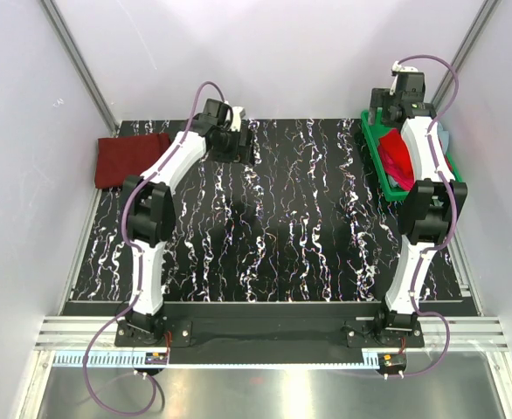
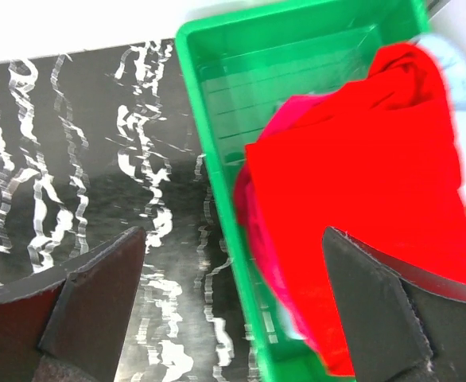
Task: Fold and stack the t-shirts
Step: Grab the tshirt from the pile
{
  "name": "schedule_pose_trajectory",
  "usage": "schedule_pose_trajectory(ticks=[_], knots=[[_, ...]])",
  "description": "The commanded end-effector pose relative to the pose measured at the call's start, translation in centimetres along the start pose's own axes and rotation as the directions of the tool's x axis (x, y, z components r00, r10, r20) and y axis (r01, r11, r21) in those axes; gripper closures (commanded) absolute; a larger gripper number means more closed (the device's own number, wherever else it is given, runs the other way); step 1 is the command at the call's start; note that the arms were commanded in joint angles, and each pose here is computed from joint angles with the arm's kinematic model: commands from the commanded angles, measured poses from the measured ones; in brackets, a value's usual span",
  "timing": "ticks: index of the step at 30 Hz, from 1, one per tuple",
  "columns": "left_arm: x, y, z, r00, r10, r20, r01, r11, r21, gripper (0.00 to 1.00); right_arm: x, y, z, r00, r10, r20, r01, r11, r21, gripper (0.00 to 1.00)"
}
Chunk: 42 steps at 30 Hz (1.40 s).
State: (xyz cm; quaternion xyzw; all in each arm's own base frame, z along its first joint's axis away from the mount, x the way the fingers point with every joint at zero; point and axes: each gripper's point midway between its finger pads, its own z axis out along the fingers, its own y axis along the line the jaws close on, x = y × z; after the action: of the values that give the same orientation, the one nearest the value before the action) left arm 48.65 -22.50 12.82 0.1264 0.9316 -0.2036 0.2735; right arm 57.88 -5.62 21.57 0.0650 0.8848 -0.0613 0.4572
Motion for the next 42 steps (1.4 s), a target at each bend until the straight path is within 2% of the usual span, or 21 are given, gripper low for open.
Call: schedule_pose_trajectory(ticks=[1,3,13,21,27,30,33,34,37,38,39,42], knots=[[-2.6,-1.6,-0.6,0.996,0.047,0.077,-0.048,0.999,0.013,0.01,-1.8,-1.0,-0.7,0.988,-0.144,0.051,0.142,0.989,0.042,0.0],[-2.2,-1.6,0.1,0.997,0.057,0.06,-0.057,0.998,0.004,0.01,-0.2,-0.9,-0.1,0.975,-0.221,-0.002,0.221,0.975,0.011,0.0],[-1.5,-1.3,0.3,0.998,0.046,0.038,-0.046,0.999,0.006,0.01,2.5,-3.1,2.8,0.978,-0.189,-0.085,0.194,0.98,0.05,0.0],[-1.2,-0.6,-0.2,0.999,0.03,0.036,-0.03,1.0,-0.003,0.01,5.2,-9.1,4.7,0.975,-0.156,-0.157,0.181,0.97,0.164,0.01],[-1.0,-0.2,0.0,0.999,0.031,0.033,-0.03,0.999,-0.021,0.01,6.6,-11.8,5.2,0.967,-0.161,-0.196,0.202,0.957,0.208,0.04],[-1.2,-0.3,-0.2,0.999,0.037,0.039,-0.036,0.999,-0.023,0.01,7.4,-12.1,5.5,0.961,-0.171,-0.217,0.216,0.956,0.201,0.12],[-1.3,-0.5,-0.3,0.998,0.041,0.042,-0.04,0.999,-0.022,0.01,8.0,-11.9,5.7,0.958,-0.173,-0.231,0.219,0.957,0.192,0.32],[-1.3,-0.5,-0.3,0.998,0.042,0.042,-0.041,0.999,-0.022,0.01,7.8,-12.0,5.7,0.96,-0.169,-0.225,0.214,0.957,0.195,0.5],[-1.3,-0.5,-0.4,0.998,0.043,0.041,-0.042,0.999,-0.024,0.01,7.2,-11.8,5.5,0.966,-0.152,-0.208,0.193,0.962,0.192,0.77],[-1.3,-0.5,-0.4,0.998,0.043,0.041,-0.042,0.999,-0.025,0.01,6.9,-11.7,5.2,0.969,-0.146,-0.2,0.185,0.964,0.189,0.93],[-1.2,-0.5,-0.3,0.998,0.045,0.038,-0.044,0.999,-0.027,0.01,6.4,-11.4,5.0,0.973,-0.134,-0.19,0.168,0.969,0.179,1.0],[-1.4,-0.1,-0.4,0.998,0.049,0.044,-0.047,0.998,-0.047,0.02,5.0,-10.8,3.9,0.983,-0.098,-0.157,0.123,0.979,0.161,1.0]])
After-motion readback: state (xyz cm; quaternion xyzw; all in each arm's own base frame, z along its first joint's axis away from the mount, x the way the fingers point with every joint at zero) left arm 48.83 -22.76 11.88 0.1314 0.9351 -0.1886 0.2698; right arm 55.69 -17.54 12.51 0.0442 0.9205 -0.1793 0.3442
